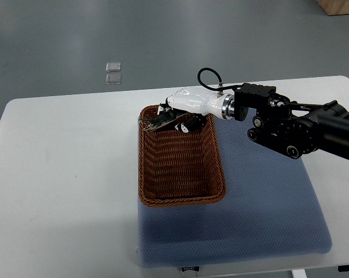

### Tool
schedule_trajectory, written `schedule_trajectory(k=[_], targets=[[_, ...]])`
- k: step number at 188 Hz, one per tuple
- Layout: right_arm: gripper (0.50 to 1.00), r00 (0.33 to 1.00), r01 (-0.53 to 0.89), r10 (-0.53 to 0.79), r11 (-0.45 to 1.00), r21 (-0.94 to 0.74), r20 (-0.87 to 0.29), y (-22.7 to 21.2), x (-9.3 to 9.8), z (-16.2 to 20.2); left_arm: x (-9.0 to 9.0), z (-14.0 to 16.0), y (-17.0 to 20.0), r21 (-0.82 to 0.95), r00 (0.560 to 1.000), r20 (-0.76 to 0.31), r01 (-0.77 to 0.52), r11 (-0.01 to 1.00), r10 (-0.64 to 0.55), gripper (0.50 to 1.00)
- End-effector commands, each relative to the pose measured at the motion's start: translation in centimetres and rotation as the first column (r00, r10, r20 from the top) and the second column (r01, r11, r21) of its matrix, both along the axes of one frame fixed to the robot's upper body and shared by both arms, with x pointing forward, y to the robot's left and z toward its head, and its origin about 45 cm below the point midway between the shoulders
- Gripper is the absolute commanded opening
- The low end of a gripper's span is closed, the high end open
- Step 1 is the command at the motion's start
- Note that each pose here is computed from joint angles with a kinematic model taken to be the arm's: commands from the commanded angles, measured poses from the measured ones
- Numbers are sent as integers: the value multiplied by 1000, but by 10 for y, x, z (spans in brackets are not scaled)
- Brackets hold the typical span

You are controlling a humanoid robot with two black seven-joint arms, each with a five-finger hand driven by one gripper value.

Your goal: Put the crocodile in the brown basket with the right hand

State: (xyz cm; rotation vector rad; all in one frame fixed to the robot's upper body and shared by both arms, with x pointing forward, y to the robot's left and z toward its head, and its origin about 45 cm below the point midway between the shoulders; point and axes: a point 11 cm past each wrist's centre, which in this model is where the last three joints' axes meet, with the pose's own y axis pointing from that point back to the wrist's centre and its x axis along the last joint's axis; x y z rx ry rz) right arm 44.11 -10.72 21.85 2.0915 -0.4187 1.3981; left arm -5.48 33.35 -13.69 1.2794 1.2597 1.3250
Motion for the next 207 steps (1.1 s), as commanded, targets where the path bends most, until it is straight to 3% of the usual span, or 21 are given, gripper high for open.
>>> schedule_trajectory(k=[1, 8, 15, 19, 33, 40, 110, 136, 179, 207], targets=[[578, 1000, 8, -8, 1000, 3, -10, -2, -2, -5, 0, 0, 0, 0, 1000, 0, 0, 1000, 0, 1000], [641, 1000, 12, -12, 1000, 5, -16, -4, -2, -7, 0, 0, 0, 0, 1000, 0, 0, 1000, 0, 1000], [780, 1000, 15, -15, 1000, 8, -22, -4, -3, -8, 0, 0, 0, 0, 1000, 0, 0, 1000, 0, 1000], [825, 1000, 18, -18, 1000, 8, -25, -5, -3, -10, 0, 0, 0, 0, 1000, 0, 0, 1000, 0, 1000], [872, 999, 22, -21, 1000, 13, -25, -6, -4, -11, 0, 0, 0, 0, 1000, 0, 0, 1000, 0, 1000], [925, 1000, 25, -24, 1000, 17, -18, -6, -4, -11, 0, 0, 0, 0, 1000, 0, 0, 1000, 0, 1000], [930, 992, 124, -121, 988, 92, -36, -33, 12, 8, 0, 0, 0, 0, 1000, 0, 0, 1000, 0, 1000], [930, 973, 225, -207, 950, 214, -103, -53, 24, 28, 0, 0, 0, 0, 1000, 0, 0, 1000, 0, 1000], [932, 868, 430, -259, 819, 380, -424, -83, 31, 34, 0, 0, 0, -2, 1000, 0, 0, 1000, 0, 1000], [930, 681, 650, -282, 658, 380, -676, -118, 29, 13, 0, 0, 0, 0, 1000, 0, 0, 1000, 0, 1000]])
